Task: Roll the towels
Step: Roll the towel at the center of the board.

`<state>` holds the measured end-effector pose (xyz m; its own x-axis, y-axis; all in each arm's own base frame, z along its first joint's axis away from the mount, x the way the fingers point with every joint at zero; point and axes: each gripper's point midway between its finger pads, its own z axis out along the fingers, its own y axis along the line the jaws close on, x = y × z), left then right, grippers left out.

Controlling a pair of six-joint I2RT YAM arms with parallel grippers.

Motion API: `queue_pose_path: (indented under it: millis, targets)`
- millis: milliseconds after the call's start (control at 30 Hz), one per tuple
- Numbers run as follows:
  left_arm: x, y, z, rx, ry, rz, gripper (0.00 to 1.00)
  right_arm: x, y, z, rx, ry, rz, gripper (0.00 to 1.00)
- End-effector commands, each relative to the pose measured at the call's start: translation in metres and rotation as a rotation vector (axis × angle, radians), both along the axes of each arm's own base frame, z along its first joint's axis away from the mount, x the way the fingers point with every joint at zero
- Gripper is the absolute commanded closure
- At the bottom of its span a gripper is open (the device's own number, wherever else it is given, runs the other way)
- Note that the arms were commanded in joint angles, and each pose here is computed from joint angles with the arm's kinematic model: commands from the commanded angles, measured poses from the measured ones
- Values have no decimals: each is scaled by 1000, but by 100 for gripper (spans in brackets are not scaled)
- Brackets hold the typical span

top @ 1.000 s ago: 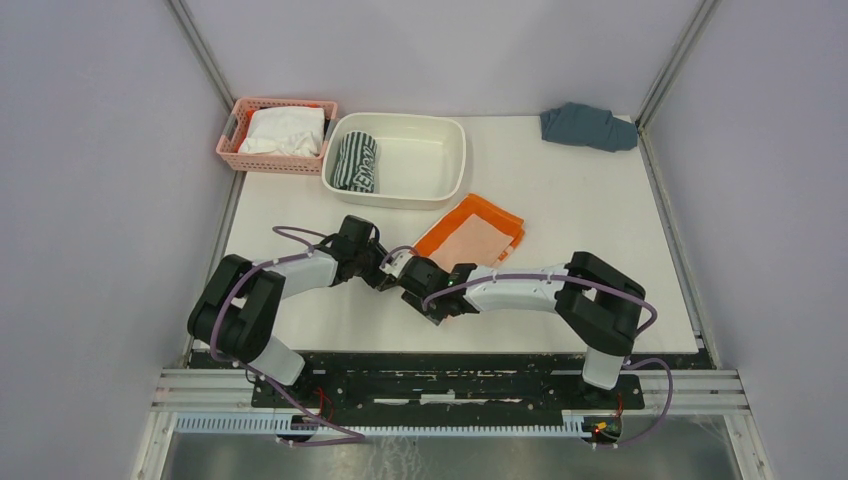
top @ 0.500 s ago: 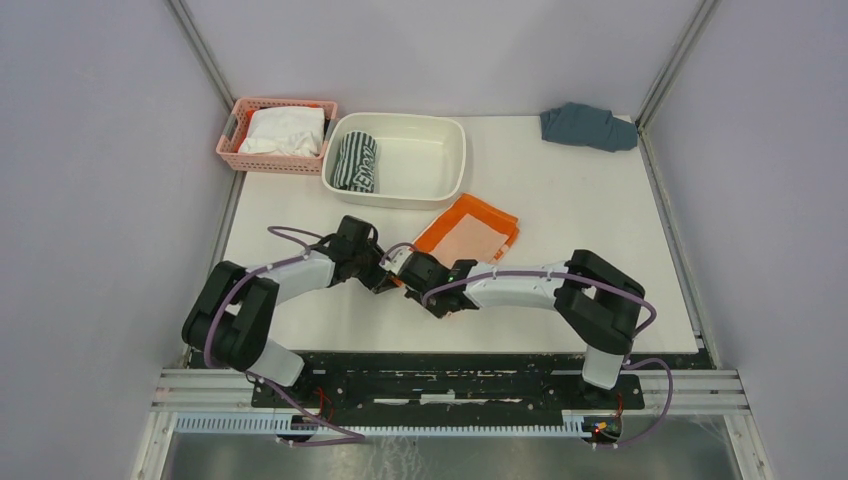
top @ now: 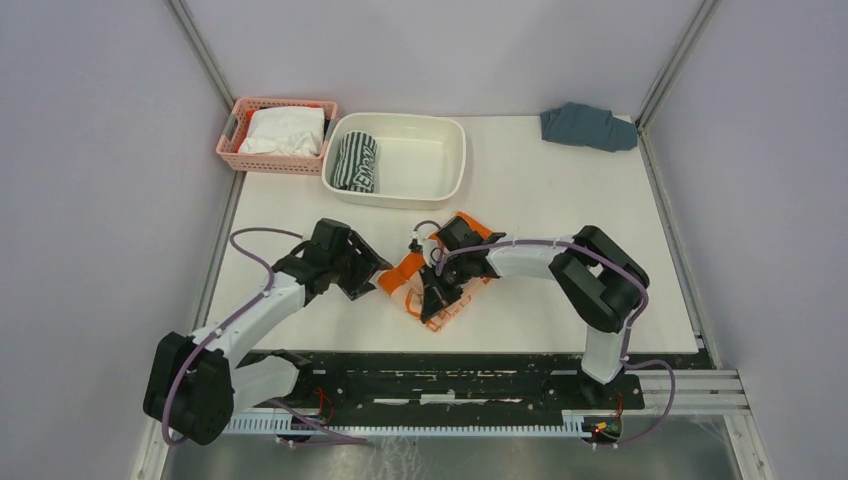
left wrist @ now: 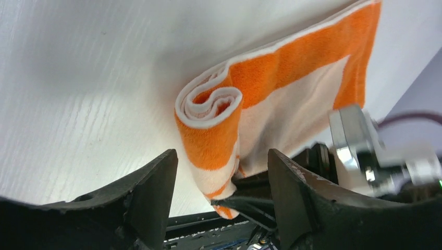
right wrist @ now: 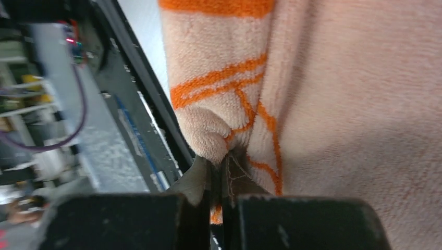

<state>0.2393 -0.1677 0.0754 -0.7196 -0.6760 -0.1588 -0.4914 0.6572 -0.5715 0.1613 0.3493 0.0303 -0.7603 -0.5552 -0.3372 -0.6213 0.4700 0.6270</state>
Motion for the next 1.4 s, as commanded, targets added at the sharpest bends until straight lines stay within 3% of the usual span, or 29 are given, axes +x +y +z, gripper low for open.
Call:
queue_pose_path:
  millis: [0,433,733,933,1100,1233,1367]
  targets:
    - [-8,10,10,27,-61,-32,28,-2,7,19,213,277,-18,99]
    - [4,-27,12,-143,-84,-128,26,41,-24,-29,337,576,-277,99]
    - [35,-47,6,-179,-84,-154,26,35,-36,-50,220,615,-278,99]
    - [51,-52,-16,-142,-39,-137,31,34,-45,-50,131,560,-242,99]
    - [50,-48,-47,-86,45,-134,50,39,-47,-33,92,449,-221,91]
    - [47,-41,-60,-29,92,-129,59,43,-48,-16,33,301,-218,78]
    - [43,-37,-63,-1,122,-128,67,50,-53,6,-44,60,-232,63]
